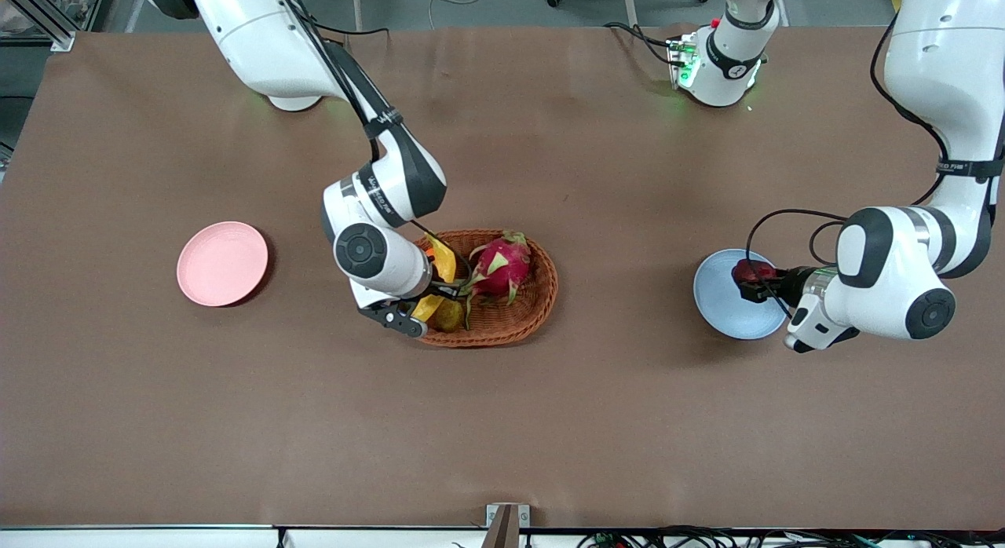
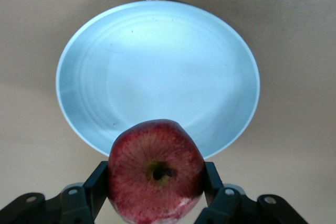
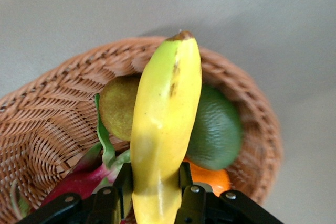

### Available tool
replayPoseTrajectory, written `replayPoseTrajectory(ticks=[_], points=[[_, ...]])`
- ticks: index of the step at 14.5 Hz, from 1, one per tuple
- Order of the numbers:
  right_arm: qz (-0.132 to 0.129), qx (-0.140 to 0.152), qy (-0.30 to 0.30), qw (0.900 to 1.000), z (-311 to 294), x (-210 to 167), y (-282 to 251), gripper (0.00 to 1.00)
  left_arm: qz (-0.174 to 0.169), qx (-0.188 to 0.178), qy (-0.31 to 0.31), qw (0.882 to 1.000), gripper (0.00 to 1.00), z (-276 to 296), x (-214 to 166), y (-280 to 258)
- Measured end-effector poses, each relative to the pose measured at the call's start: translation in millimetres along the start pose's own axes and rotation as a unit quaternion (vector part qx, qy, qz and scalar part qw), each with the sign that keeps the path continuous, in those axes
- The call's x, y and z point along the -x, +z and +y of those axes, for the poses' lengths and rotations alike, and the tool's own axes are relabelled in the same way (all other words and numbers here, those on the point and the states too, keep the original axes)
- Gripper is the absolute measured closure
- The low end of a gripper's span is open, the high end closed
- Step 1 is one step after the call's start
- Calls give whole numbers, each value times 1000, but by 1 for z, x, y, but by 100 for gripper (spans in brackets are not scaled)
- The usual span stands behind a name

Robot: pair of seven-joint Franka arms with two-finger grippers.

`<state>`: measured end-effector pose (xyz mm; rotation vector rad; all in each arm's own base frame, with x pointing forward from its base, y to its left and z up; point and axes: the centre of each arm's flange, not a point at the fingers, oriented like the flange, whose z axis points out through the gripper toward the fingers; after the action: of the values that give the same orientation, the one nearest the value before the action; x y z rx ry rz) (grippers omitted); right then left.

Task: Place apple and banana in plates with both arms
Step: 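Release the apple on the blue plate while the right gripper carries the banana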

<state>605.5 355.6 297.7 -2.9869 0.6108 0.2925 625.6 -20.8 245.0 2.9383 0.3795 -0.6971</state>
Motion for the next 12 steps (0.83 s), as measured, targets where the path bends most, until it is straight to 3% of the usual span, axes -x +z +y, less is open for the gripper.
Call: replayPoseTrajectory(ticks=[3,5,7,10,12], points=[[-4,37,-48,998,57,-37,-63,60,0,3,2,1000,24,4,-10,19],[-9,73,-95,993,121,-74,-96,60,4,5,3,1000,24,5,-14,25],[-23,89,-137,986,186,-106,-108,60,6,6,2,1000,24,6,-15,25],[-56,90,-171,980,270,-132,-95,60,16,8,4,1000,1,9,-14,15],[-55,106,-179,977,309,-136,-75,60,35,11,8,999,0,14,-8,-8]])
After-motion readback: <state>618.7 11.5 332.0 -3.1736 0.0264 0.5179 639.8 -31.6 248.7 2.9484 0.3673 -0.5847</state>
